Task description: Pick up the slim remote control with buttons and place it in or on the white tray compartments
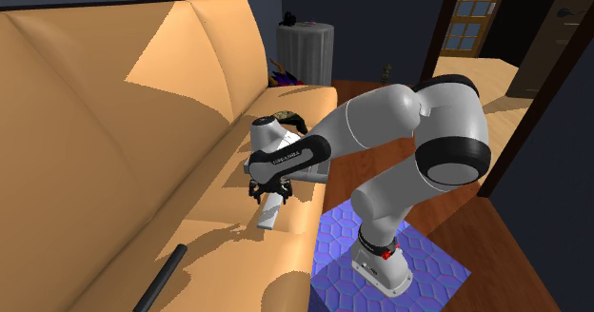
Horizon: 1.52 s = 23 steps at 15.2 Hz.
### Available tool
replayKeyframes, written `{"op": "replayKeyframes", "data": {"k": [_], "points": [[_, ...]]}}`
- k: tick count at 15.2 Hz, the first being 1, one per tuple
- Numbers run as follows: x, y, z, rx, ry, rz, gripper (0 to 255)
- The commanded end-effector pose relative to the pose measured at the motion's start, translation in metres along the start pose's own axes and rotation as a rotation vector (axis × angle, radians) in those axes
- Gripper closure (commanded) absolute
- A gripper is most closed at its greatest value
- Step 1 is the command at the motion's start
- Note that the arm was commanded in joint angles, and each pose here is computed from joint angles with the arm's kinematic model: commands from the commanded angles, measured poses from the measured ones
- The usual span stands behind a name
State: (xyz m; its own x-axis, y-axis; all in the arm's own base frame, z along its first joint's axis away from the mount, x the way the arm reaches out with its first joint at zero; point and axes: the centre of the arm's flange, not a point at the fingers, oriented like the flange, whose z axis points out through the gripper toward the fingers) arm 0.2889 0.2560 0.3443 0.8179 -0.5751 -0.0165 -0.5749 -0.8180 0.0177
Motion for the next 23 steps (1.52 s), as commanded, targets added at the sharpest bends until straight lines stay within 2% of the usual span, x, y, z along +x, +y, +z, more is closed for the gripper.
{"op": "replayKeyframes", "data": {"k": [1, 9, 10, 19, 23], "points": [[0.000, 0.000, 0.014, 0.001, 0.000, 0.000, 0], [0.000, 0.000, 0.014, 0.001, 0.000, 0.000, 0], [0.000, 0.000, 0.014, 0.001, 0.000, 0.000, 255], [0.000, 0.000, 0.014, 0.001, 0.000, 0.000, 255], [0.000, 0.001, -0.007, 0.001, 0.000, 0.000, 255]]}}
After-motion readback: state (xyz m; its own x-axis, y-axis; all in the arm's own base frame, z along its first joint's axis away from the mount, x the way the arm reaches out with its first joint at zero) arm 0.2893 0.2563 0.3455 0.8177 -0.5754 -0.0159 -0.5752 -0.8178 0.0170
